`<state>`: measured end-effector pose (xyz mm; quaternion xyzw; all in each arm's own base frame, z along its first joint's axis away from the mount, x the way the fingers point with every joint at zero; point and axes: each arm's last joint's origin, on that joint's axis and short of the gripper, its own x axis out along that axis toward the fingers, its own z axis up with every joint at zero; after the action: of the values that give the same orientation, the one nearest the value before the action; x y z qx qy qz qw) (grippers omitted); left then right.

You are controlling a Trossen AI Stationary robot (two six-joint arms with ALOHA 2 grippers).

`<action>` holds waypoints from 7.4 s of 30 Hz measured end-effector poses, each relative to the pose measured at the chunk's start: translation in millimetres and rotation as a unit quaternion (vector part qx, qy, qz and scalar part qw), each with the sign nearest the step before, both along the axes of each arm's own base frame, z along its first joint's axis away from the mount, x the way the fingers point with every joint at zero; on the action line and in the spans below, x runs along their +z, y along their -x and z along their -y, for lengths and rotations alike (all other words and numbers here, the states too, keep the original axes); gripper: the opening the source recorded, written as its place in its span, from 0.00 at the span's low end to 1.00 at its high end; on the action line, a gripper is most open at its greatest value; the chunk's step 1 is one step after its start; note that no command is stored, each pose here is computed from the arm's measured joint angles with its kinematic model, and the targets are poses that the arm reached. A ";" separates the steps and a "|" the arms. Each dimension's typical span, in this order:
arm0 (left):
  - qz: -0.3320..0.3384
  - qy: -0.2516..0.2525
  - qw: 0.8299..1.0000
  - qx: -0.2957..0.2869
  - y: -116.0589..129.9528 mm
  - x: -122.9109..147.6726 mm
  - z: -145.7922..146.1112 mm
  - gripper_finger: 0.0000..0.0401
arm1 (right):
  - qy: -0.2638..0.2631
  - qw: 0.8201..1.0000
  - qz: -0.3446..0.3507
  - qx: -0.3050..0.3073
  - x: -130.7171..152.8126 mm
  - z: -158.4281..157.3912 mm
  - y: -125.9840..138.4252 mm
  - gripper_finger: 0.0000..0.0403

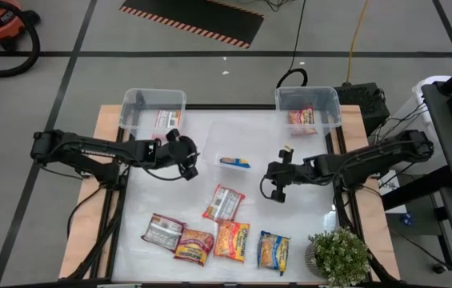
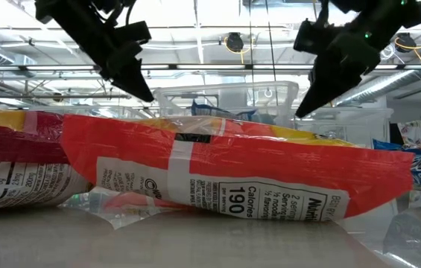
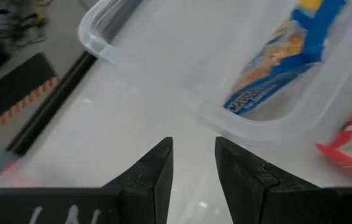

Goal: Sort Maruchan noodles
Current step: Adjust the bottom transparent bin, then put the blue noodle pack into the bottom transparent bin

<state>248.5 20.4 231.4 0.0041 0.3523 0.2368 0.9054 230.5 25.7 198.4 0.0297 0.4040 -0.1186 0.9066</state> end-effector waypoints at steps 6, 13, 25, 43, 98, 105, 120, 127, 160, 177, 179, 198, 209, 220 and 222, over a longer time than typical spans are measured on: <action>0.012 0.049 0.996 -0.069 -3.1 0.8 4.6 0.32 | 0.003 1.000 0.009 -0.018 -4.5 9.7 -0.4 0.01; 0.014 0.092 0.989 -0.116 -3.8 0.6 8.4 0.32 | 0.010 1.000 0.001 -0.021 -8.7 13.9 1.7 0.01; 0.020 0.091 0.989 -0.116 15.7 16.9 11.0 0.32 | 0.020 0.997 -0.056 -0.040 -12.8 15.7 14.5 0.01; -0.019 0.050 0.997 -0.053 -1.9 -6.7 8.2 0.32 | 0.130 0.986 0.046 -0.093 -0.6 28.6 -0.2 0.01; 0.031 0.110 0.982 -0.149 73.2 46.5 40.0 0.32 | -0.278 0.944 0.172 -0.035 32.9 -71.6 29.7 0.01; 0.031 0.110 0.980 -0.162 73.6 46.6 44.9 0.32 | -0.274 0.953 0.120 -0.046 10.2 -101.5 -1.7 0.01; 0.033 0.107 0.979 -0.167 73.1 47.2 45.6 0.32 | -0.220 0.975 -0.011 0.018 34.8 -155.2 -77.1 0.21; 0.032 0.109 0.979 -0.168 73.2 47.0 45.8 0.32 | -0.235 0.969 -0.054 -0.047 27.9 -150.9 -70.0 0.44; 0.038 0.107 0.979 -0.171 72.5 47.9 45.9 0.32 | -0.285 0.950 -0.101 -0.081 -57.8 -139.9 -28.7 0.43; 0.044 0.105 0.978 -0.173 71.6 49.0 46.1 0.32 | -0.301 0.945 -0.114 -0.065 -54.4 -140.5 -26.7 0.02; 0.044 0.103 0.978 -0.175 71.6 49.0 46.1 0.32 | -0.295 0.948 -0.104 -0.058 -50.3 -140.2 -28.0 0.01; 0.063 0.102 0.977 -0.177 69.2 51.8 46.5 0.32 | -0.200 0.978 0.058 -0.031 12.7 -135.9 -39.9 0.00; 0.069 0.098 0.976 -0.181 68.4 53.0 46.6 0.32 | -0.250 0.966 -0.068 0.018 2.9 -148.3 -20.5 0.14; 0.072 0.105 0.976 -0.175 68.2 53.1 46.7 0.32 | -0.244 0.949 -0.181 0.078 -4.7 -149.6 -4.1 0.48; 0.072 0.105 0.976 -0.176 68.3 53.1 46.7 0.32 | -0.225 0.950 -0.178 0.120 -4.3 -153.6 -1.9 0.49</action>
<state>180.3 -26.4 284.6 -0.0463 0.3027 0.0355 0.9513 232.5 179.3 194.1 0.1630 0.5756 0.0816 0.7972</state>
